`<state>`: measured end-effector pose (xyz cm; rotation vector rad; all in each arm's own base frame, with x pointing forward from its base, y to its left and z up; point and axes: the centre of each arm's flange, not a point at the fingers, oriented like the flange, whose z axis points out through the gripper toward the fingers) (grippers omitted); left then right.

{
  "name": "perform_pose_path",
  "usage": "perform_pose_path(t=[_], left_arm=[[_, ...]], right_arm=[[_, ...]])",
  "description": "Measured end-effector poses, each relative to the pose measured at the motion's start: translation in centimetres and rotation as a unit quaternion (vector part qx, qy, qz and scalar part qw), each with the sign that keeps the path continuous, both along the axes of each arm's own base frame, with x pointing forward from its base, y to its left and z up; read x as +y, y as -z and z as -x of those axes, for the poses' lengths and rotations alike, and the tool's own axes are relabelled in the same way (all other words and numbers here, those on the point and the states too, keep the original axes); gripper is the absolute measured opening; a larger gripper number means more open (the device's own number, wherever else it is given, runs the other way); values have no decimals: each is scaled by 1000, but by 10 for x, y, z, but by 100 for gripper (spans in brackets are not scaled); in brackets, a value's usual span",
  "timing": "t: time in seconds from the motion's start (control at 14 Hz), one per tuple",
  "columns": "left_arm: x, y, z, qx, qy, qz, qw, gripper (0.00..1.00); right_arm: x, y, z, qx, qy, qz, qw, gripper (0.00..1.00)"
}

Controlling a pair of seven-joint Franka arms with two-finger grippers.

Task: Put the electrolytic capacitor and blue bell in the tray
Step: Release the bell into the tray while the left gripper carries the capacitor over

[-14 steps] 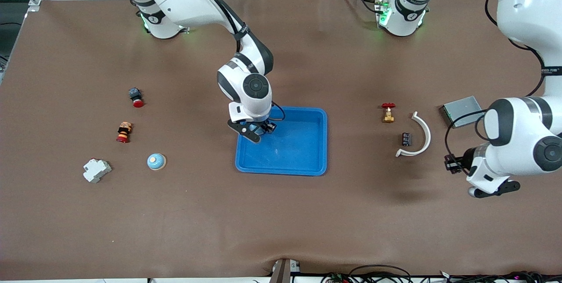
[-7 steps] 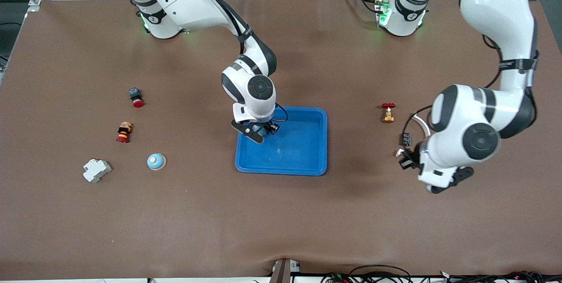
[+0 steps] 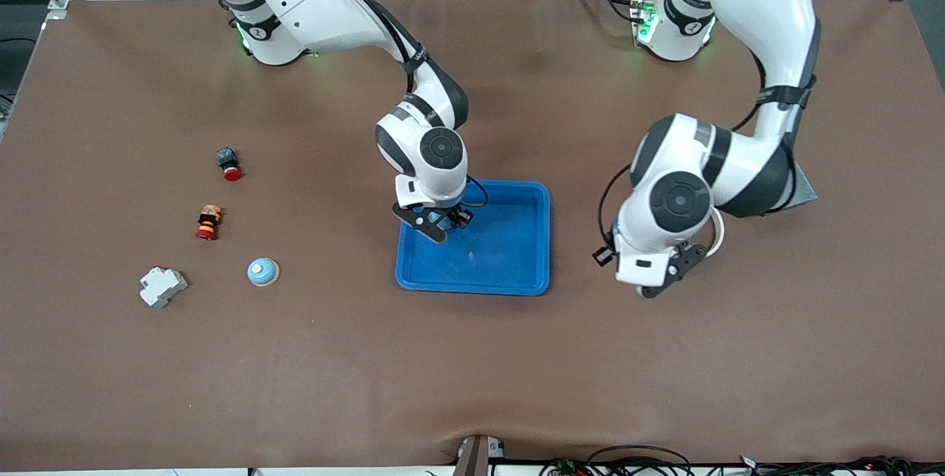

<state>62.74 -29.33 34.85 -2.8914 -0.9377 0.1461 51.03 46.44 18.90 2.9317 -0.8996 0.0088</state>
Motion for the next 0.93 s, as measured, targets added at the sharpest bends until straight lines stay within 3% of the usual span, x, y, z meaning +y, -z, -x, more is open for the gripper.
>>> perform_pose_path(t=[0.21, 0.36, 0.57, 0.93], left_arm=[[-28, 3, 14, 8, 5, 8, 1000, 30], [-45, 6, 24, 14, 14, 15, 1000, 30], [-80, 9, 44, 25, 40, 30, 998, 30], [-122, 30, 72, 48, 79, 44, 995, 30]], right_arm=[[-1, 0, -2, -2, 0, 1, 1000, 98], [-4, -5, -9, -3, -5, 5, 1000, 100], [-13, -21, -22, 21, -42, 28, 999, 100], [-70, -62, -67, 59, -128, 39, 989, 100]])
